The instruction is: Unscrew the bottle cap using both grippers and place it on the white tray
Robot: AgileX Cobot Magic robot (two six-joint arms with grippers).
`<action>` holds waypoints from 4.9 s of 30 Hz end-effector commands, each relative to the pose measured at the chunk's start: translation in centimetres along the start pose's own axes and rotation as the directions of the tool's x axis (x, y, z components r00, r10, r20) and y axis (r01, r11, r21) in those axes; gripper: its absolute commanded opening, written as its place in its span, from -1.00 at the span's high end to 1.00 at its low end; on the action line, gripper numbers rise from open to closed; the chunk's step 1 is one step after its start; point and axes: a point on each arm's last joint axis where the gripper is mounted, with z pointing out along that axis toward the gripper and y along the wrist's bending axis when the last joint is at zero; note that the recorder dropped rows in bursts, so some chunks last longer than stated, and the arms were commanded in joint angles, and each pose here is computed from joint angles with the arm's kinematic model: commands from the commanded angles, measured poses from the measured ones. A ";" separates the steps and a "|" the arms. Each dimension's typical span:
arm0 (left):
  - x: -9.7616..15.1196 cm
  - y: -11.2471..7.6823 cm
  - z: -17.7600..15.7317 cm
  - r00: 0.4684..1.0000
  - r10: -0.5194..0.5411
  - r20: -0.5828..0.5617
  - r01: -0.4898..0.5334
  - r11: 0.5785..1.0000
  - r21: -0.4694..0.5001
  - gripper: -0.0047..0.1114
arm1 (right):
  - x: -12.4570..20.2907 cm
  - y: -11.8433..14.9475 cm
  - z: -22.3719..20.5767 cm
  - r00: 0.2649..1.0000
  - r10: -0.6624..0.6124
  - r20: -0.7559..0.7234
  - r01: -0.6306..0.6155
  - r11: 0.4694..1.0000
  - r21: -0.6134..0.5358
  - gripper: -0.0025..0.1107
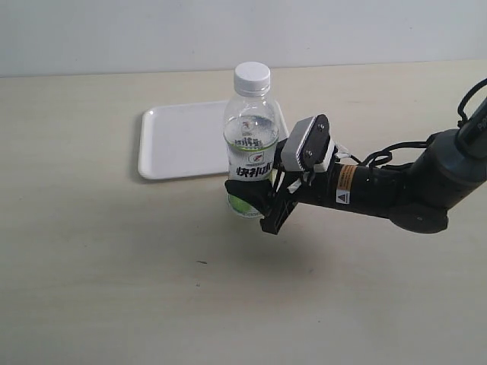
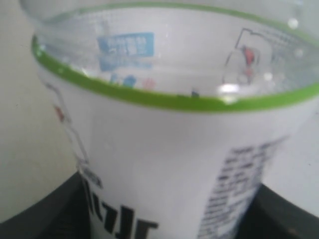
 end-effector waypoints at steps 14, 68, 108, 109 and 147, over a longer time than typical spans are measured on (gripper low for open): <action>0.0 0.0 -0.1 1.000 -0.019 -0.010 0.019 1.000 0.005 0.92 | -2.6 0.2 -0.2 0.997 -0.044 0.069 0.048 0.998 -0.049 0.96; -6.0 -24.9 23.9 0.123 0.969 0.217 -0.281 -0.176 0.944 0.92 | -1.7 0.4 -0.3 0.983 -0.183 -0.030 0.180 0.981 -0.076 0.96; -4.1 -27.9 22.6 0.068 0.984 0.166 -0.291 -0.139 0.947 -0.26 | -1.2 -0.1 -0.3 0.955 -0.282 -0.095 0.278 0.959 -0.048 0.96; -4.1 -27.9 22.7 0.064 0.984 0.166 -0.300 -0.140 0.944 -0.26 | -1.2 0.0 -0.3 0.954 -0.284 -0.095 0.280 0.959 -0.052 0.96; -1.3 -27.2 24.0 -0.033 0.998 0.055 -0.273 -0.062 0.960 -0.06 | -1.0 -0.1 -0.3 0.949 -0.294 -0.116 0.290 0.956 -0.053 0.96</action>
